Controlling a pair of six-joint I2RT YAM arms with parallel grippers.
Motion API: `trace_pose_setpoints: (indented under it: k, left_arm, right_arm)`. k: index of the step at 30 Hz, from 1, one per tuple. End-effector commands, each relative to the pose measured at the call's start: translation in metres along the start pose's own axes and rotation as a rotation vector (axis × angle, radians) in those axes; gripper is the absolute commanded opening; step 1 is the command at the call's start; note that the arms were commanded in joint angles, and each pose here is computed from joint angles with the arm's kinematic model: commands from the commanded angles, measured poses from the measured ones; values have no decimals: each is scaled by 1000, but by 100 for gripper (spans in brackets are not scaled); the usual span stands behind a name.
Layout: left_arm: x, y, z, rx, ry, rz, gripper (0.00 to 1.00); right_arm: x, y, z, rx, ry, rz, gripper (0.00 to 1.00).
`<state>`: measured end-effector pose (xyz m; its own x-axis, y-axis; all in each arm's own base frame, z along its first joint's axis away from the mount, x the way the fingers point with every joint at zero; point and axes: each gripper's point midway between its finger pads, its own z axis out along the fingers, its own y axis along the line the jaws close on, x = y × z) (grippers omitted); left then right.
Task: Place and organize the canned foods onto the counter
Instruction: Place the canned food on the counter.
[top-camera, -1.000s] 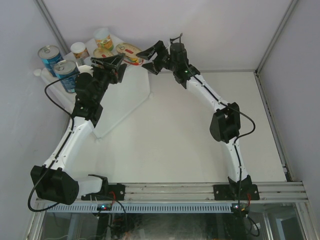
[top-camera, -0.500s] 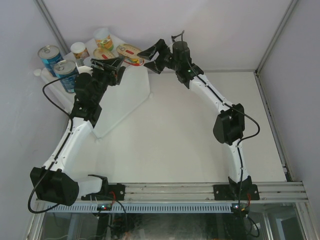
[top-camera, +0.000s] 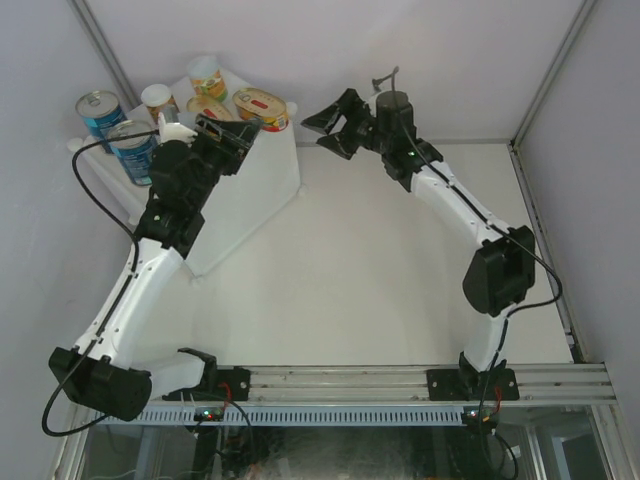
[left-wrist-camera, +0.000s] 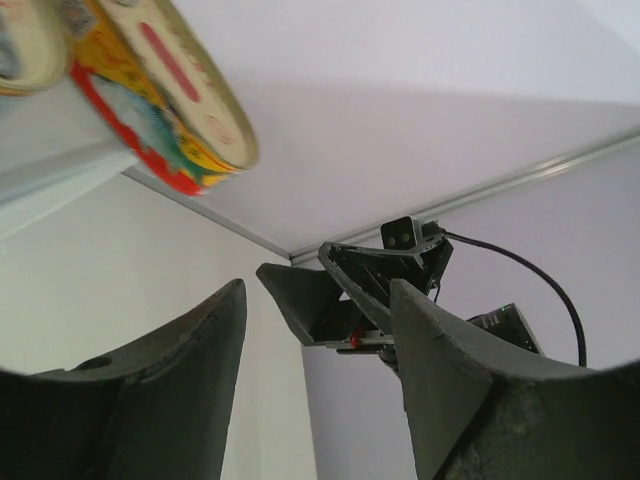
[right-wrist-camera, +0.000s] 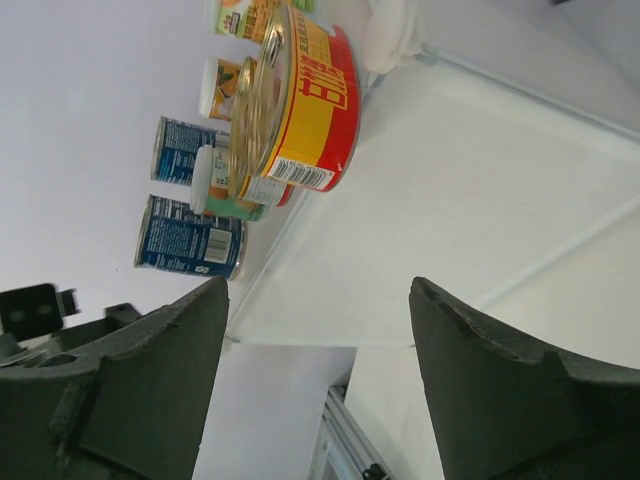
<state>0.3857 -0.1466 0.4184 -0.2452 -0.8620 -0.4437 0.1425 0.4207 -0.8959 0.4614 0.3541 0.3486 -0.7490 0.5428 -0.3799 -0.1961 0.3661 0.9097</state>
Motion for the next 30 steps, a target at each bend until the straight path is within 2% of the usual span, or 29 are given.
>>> trace_pose_setpoints:
  k: [1, 4, 9, 15, 21, 27, 30]
  left_arm:
    - [1, -40, -8, 54, -35, 212, 63]
    - [20, -37, 3, 49, -16, 322, 62]
    - [50, -35, 34, 70, 42, 421, 61]
    - [93, -32, 74, 63, 131, 558, 58]
    - [104, -18, 102, 22, 108, 630, 55]
    - [100, -8, 119, -29, 58, 722, 55]
    - [94, -4, 126, -50, 36, 773, 55]
  right_arm:
    - [-35, 30, -56, -42, -147, -120, 72]
    - [-43, 16, -82, -5, -196, -135, 70]
    - [-52, -9, -123, 54, -258, -150, 66]
    - [-61, -16, -161, 79, -328, -189, 62]
    - [-67, -18, -185, 108, -381, -238, 51]
    - [-71, -22, -191, 124, -395, -254, 39]
    - [-73, -24, -190, 129, -399, -255, 37]
